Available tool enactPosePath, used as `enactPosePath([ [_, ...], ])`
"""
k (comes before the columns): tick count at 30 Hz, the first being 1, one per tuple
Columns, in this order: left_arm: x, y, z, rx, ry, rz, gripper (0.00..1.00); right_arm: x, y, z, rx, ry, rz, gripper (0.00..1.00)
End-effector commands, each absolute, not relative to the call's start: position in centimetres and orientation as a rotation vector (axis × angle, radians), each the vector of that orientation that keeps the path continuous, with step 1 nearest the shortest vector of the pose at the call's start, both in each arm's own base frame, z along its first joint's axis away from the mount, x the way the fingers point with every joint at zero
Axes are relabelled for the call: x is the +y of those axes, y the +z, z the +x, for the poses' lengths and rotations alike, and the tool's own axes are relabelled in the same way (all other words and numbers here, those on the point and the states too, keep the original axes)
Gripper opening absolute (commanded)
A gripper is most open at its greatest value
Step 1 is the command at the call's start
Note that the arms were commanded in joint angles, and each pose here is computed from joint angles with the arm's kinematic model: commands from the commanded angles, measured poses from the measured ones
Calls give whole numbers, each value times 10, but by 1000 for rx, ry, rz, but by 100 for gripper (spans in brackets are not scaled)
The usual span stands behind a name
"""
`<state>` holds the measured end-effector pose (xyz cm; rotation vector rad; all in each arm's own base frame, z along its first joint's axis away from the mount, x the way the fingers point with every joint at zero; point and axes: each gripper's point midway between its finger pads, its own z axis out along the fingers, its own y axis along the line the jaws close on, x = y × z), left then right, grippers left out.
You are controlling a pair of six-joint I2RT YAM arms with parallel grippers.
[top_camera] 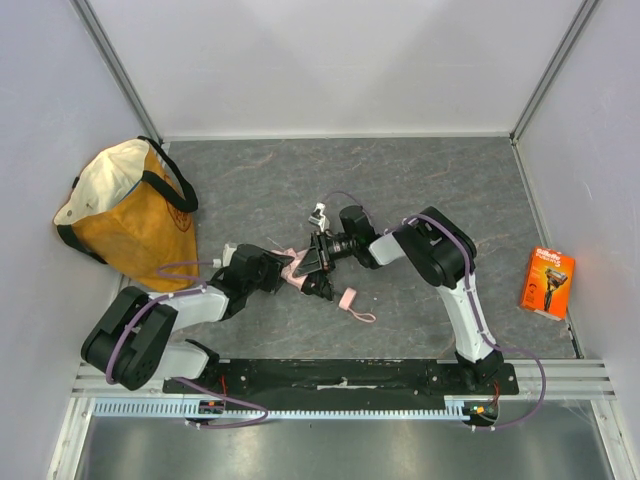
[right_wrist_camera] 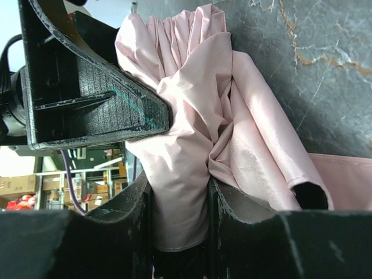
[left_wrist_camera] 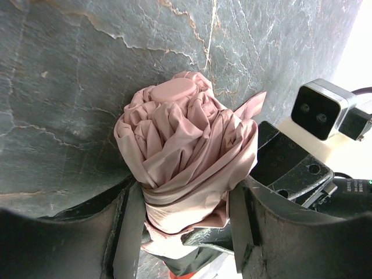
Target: Put away the umbrella
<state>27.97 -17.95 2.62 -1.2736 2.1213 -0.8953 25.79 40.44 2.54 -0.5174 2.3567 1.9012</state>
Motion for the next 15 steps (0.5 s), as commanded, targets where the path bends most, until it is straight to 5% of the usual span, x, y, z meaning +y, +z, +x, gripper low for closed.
enactPosePath([
  [1,-146,-47,218,2414,-500,-1218,2,386,-37,206,2736,1660,-558,28],
  [8,-136,-59,199,2510,-392,-1189,2,374,-19,235,2645,1275,-692,71],
  [15,-137,-60,194,2543,-394,-1157,2,367,19,258,2472,981,-803,86],
])
